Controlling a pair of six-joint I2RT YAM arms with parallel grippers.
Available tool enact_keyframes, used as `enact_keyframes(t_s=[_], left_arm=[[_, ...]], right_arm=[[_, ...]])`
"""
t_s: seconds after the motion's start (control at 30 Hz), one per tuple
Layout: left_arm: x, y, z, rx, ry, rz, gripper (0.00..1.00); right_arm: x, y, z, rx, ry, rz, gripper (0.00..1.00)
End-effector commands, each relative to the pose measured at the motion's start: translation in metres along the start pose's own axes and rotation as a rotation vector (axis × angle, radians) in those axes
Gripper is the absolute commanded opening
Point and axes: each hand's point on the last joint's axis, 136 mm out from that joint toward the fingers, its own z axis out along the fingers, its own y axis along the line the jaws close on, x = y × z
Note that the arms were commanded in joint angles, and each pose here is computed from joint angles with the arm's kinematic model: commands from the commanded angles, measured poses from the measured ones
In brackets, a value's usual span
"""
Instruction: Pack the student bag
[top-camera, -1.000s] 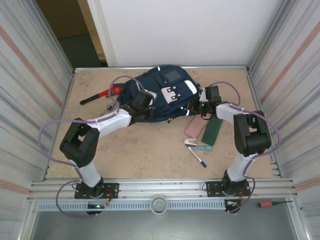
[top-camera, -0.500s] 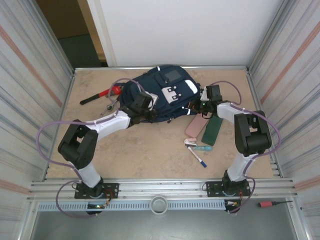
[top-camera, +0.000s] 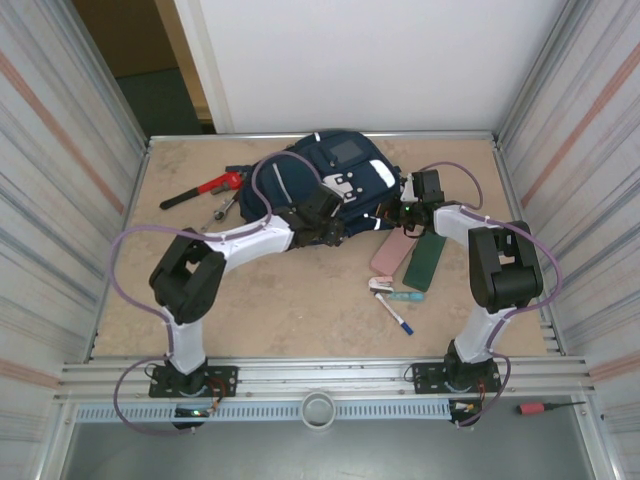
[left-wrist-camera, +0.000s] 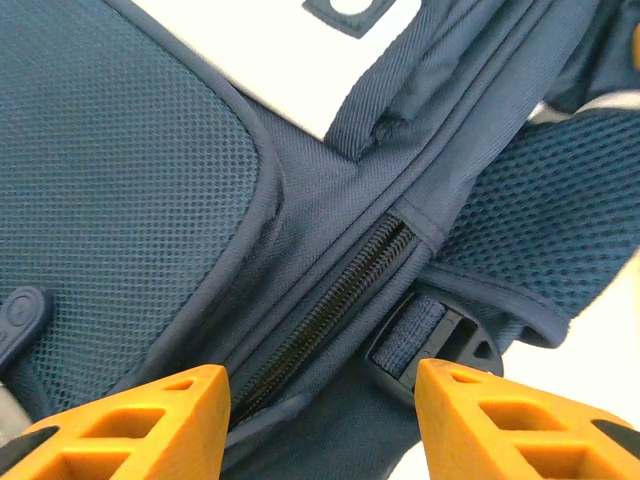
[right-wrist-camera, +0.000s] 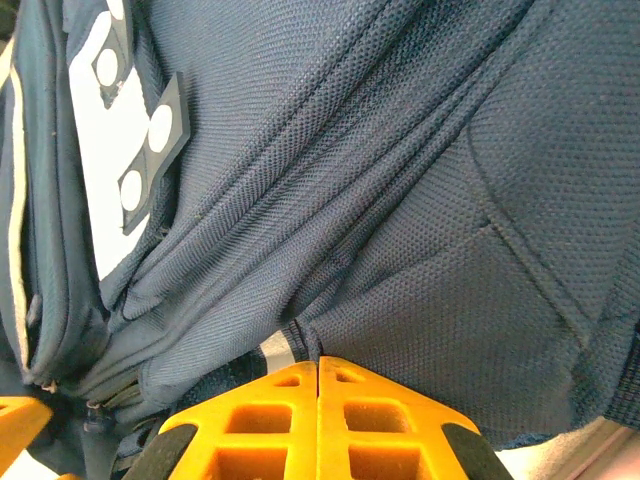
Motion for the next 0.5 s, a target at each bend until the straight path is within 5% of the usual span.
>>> enact_keyframes(t_s=[0.0, 0.47], left_arm=[[0.003, 0.019, 0.001, -0.129, 0.031, 0.044, 0.53], [0.016, 0.035, 0.012, -0.216, 0.091, 0.08, 0.42]], right_arm=[[-0.006, 0.016, -0.003, -0.037, -0.009, -0.029, 0.0], [-0.003, 0.013, 0.001, -0.039, 0.003, -0.024, 0.0]])
